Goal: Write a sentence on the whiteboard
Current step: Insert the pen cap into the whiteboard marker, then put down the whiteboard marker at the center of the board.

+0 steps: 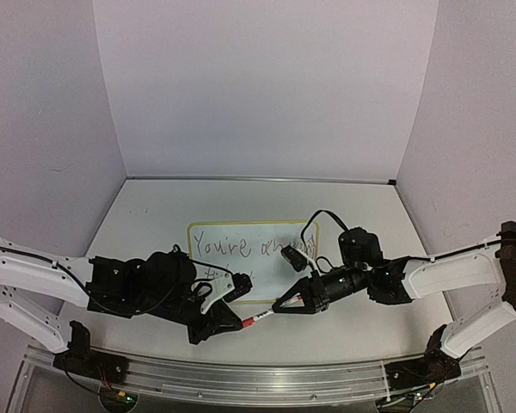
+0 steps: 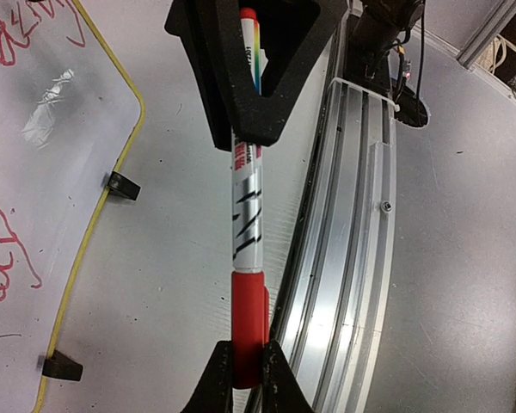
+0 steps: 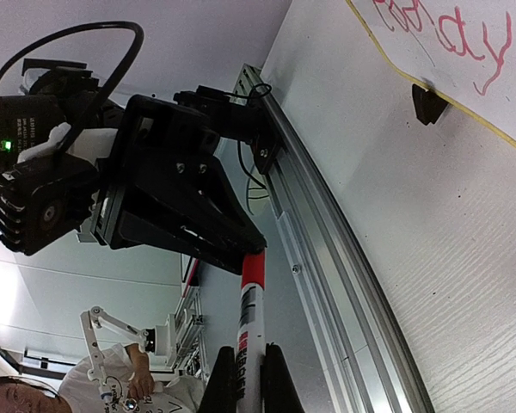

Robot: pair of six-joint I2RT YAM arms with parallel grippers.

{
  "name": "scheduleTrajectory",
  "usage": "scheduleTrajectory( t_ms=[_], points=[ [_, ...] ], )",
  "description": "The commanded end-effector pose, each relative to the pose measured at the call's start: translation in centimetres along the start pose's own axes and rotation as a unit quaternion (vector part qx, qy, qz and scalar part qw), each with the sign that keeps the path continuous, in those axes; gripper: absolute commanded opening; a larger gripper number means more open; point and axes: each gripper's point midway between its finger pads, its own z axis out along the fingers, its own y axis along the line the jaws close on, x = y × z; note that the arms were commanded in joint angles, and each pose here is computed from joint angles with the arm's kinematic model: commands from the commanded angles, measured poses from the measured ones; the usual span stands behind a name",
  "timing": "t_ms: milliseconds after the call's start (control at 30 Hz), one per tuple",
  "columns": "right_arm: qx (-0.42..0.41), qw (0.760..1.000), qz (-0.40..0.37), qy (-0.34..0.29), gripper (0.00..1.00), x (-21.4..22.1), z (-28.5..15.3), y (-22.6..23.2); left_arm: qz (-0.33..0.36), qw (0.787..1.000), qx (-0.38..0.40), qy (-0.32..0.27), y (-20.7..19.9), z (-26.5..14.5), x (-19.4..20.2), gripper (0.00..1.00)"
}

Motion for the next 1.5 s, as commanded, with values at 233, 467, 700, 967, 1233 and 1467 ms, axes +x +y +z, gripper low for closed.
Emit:
scheduleTrajectory(
  t_ms=[233, 467, 700, 967, 1233, 1467],
  points=[
    [-0.029, 0.999, -0.030, 0.010, 0.00, -0.1, 0.9, 2.1, 0.025, 0.996, 0.008, -0.080, -0.6, -0.1, -5.7, 0.00],
    [-0.026, 0.999, -0.027, 0.022, 0.00, 0.6, 1.5, 1.6, 0.041, 0.993, 0.010, -0.111, -0.9, 0.1, -7.8, 0.00],
    [-0.025, 0.999, -0.027, 0.031, 0.00, 1.0, 2.1, 1.4, 0.047, 0.989, 0.014, -0.138, -0.6, 0.3, -9.9, 0.00],
    [-0.014, 0.999, -0.028, 0.026, 0.00, 1.0, 2.5, 1.0, 0.041, 0.986, 0.018, -0.162, 0.1, 0.1, -11.5, 0.00],
    [0.098, 0.992, 0.006, -0.079, 0.00, -0.6, -0.6, -3.7, -0.046, 0.991, -0.039, -0.116, 3.8, -0.8, -7.1, 0.39],
    [0.186, 0.979, 0.027, -0.080, 0.01, 0.6, -2.2, -7.3, -0.100, 0.985, -0.105, -0.098, 6.5, -4.2, -4.4, 0.72]
  ],
)
